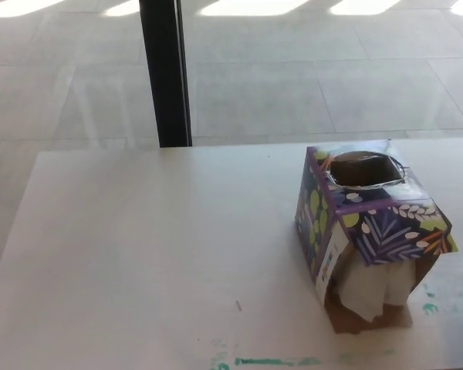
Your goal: The robot uses its right hand to pull out a tissue from the tissue box kept in the middle of the desk and put it on the right side
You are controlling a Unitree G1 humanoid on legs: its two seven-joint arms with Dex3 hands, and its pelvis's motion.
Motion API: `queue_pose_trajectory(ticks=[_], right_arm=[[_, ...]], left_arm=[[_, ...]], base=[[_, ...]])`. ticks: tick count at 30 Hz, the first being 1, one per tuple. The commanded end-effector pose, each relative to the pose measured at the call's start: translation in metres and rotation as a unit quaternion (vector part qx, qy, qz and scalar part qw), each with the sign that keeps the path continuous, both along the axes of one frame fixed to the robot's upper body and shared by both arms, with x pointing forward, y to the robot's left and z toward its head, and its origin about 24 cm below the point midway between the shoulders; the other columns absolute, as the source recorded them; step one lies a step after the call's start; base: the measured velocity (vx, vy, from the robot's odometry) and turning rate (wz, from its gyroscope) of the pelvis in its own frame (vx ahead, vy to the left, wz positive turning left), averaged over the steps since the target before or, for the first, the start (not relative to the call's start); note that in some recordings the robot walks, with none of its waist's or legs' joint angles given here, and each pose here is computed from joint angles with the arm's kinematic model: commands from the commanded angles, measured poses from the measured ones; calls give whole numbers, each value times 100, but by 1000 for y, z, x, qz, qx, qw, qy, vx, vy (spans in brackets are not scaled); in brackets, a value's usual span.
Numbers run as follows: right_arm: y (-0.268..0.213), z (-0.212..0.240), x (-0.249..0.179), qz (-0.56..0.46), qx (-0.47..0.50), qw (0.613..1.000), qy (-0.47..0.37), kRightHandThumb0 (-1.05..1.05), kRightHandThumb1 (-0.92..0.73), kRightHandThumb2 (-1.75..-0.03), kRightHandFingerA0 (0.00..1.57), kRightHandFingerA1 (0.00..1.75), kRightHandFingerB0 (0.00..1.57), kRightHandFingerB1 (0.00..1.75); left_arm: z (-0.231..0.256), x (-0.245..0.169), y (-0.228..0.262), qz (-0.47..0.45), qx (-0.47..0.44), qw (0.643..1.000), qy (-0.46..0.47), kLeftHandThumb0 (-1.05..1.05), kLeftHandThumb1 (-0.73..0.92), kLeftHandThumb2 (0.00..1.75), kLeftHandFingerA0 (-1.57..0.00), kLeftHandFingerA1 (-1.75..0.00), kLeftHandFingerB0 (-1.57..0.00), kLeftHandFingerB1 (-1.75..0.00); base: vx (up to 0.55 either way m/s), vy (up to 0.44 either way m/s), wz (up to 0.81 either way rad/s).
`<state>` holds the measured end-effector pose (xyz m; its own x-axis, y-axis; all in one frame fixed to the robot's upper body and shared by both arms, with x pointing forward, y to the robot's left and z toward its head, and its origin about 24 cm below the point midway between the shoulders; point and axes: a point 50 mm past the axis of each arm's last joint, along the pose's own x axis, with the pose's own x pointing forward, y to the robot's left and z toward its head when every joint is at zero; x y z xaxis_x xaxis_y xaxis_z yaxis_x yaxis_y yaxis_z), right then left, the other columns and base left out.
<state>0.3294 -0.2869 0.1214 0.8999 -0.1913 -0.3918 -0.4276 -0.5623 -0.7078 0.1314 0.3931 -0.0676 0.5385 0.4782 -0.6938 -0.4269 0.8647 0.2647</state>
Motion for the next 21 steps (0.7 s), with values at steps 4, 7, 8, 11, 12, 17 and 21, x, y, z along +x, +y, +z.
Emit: queue_pose_trajectory(ticks=[4,7,8,11,12,17,21], right_arm=[[-16,26,2,-54,10,998,-42,-63,-46,-69,0,0,0,0],[-20,34,5,-79,65,994,-49,-87,-48,-55,0,0,0,0],[-21,40,6,-87,89,990,-61,-89,-48,-56,0,0,0,0],[-29,54,7,-81,139,981,-110,-74,-47,-73,0,0,0,4],[-32,60,6,-83,160,975,-126,-67,-59,-62,0,0,0,4],[-53,115,-17,-120,346,899,-238,-49,-42,-81,0,27,1,32],[-84,147,-51,-101,466,808,-346,-26,-52,-101,9,53,7,50]], left_arm=[[3,-4,6,5,9,1000,2,-105,79,97,-66,-58,-48,-79],[3,-4,6,1,13,1000,7,-105,79,98,-66,-57,-48,-79],[3,-4,6,-3,16,1000,7,-105,79,97,-66,-57,-47,-80],[4,-5,7,3,13,1000,3,-105,78,97,-67,-60,-48,-82],[4,-4,7,3,14,1000,3,-105,78,97,-67,-59,-48,-82],[6,-2,7,2,14,1000,-3,-105,78,97,-67,-59,-48,-82],[7,-5,9,-6,22,1000,6,-105,80,95,-68,-57,-48,-79]], base=[[0,0,0],[0,0,0],[0,0,0],[0,0,0],[0,0,0],[0,0,0],[0,0,0]])
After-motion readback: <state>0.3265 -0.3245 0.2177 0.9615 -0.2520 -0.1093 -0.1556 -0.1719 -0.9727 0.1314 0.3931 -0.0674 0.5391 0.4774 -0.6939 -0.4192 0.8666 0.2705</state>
